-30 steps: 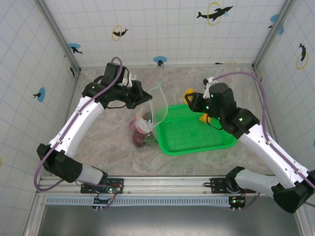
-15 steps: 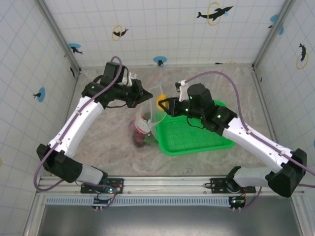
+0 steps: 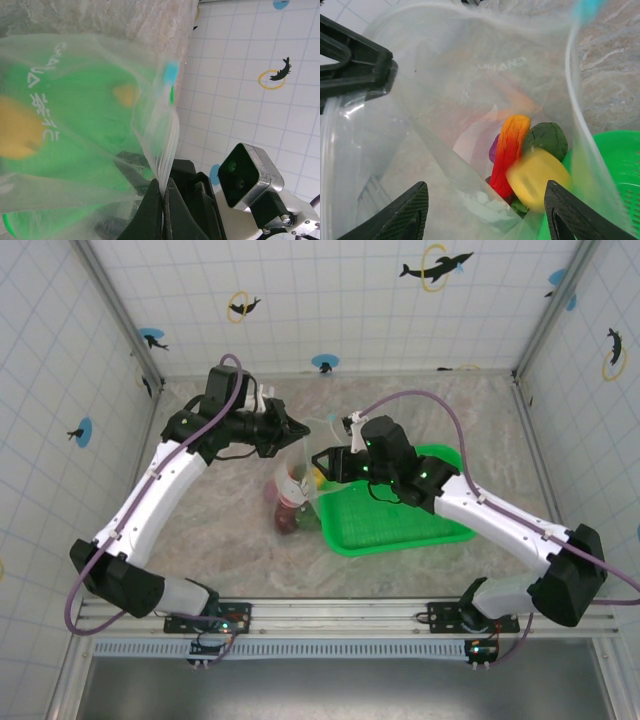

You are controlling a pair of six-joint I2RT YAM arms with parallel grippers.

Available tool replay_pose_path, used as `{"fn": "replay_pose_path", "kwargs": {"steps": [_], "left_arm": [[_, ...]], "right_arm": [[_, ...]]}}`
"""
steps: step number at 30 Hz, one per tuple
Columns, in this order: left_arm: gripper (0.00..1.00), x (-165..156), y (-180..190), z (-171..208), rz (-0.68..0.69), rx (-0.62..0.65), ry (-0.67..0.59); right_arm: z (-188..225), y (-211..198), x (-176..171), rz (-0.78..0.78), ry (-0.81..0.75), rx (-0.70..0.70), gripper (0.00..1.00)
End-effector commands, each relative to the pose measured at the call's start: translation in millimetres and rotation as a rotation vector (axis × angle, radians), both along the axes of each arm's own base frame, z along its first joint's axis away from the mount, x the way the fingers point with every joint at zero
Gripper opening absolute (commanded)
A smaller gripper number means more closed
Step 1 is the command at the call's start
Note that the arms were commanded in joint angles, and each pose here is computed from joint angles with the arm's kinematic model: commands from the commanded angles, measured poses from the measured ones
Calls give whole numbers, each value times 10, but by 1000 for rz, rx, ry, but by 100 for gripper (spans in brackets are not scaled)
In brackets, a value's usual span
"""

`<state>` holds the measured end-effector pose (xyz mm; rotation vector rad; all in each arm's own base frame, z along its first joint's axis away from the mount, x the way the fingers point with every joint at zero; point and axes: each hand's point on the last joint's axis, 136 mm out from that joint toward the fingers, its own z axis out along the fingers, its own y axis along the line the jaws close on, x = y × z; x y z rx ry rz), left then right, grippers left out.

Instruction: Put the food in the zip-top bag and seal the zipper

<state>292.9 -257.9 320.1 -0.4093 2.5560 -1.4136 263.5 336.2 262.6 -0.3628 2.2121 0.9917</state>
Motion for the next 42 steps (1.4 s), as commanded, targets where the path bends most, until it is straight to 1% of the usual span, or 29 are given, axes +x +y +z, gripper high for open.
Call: {"fn": "replay_pose_path", "kwargs": {"steps": [1,6,9,11,12,15,17,18,21,23,26,28,31,37,40,42], "left_arm": [[0,9,-13,134,-4,-38,-40],[0,9,11,72,3,-15,-31],[0,15,13,65,4,-10,-30],[0,17,10,67,3,-11,-30],[0,14,10,65,1,-10,-29],[0,11,12,28,-1,-3,-22],[0,13,13,-4,-3,4,-15],[0,16,13,-23,-3,9,-10],[0,31,9,-38,-3,14,-7],[0,34,4,-40,-6,14,-6],[0,36,-2,-75,-9,18,3],[0,35,-6,-85,-13,19,6],[0,33,-5,-79,-13,19,6],[0,10,13,-95,-13,29,11],[0,-4,28,-131,-13,39,17],[0,-10,29,-147,-13,38,19]], "right_arm": [[420,-19,71,-16,-93,35,61],[803,-311,151,-83,-146,98,55],[778,-676,263,-179,-141,108,54],[545,-979,339,-259,-105,77,53],[424,-1155,373,-307,-97,29,53],[-45,-1586,388,-402,-75,-214,54],[-380,-1801,383,-438,-8,-307,56],[-551,-1866,371,-443,29,-324,57],[-940,-2011,358,-464,107,-336,58],[-1155,-2131,373,-494,147,-376,59],[-1393,-2238,420,-514,213,-395,62],[-1474,-2239,474,-511,223,-391,68],[-1579,-2242,570,-512,233,-400,72],[-1834,-2358,722,-548,291,-439,74],[-1939,-2407,779,-546,293,-477,73],[-1983,-2399,826,-538,300,-463,72]]}}
